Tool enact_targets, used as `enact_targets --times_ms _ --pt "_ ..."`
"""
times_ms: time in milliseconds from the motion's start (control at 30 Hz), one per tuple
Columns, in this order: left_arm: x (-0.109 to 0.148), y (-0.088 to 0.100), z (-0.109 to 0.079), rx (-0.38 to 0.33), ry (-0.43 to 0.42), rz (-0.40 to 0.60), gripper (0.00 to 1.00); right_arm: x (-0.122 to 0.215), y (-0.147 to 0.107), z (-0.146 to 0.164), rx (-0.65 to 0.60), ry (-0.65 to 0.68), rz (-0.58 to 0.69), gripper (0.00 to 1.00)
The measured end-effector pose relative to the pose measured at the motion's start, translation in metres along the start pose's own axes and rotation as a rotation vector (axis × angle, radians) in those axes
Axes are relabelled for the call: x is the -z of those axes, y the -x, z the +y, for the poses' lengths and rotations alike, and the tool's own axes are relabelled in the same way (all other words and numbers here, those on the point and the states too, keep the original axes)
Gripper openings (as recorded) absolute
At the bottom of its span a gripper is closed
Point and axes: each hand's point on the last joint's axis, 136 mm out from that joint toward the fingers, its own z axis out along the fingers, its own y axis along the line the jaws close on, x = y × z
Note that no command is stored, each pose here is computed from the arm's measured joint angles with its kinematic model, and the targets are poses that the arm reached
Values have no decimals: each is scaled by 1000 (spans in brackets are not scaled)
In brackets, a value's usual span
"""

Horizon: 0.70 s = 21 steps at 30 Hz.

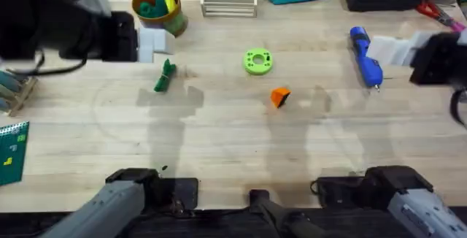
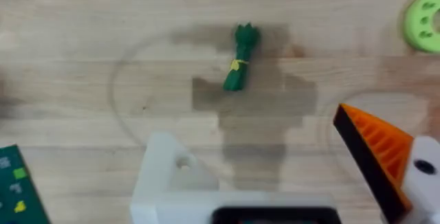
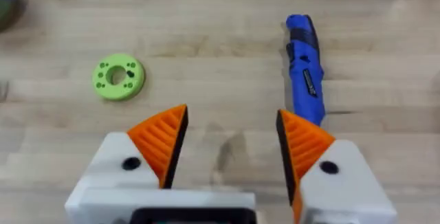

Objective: Pick up the gripper from the table and insert it into the empty holder that is missing its gripper. Then pick up a screw, insert it into the mounting hole, and use the screwdriver to tighten it. Finally, clean up the table by picking up the vegetable and placing it into the bucket.

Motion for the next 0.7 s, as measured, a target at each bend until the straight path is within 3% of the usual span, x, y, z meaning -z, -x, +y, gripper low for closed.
enact_targets --times_ms 133,400,700 --pt "-16 4 7 -2 42 132 994 -1 6 0 -4 -6 102 758" --pt "-45 6 31 -23 177 230 987 -18 7 0 -7 -12 216 759" --pt "-84 -1 29 -108 154 350 985 -35 -1 -1 -9 -16 287 759"
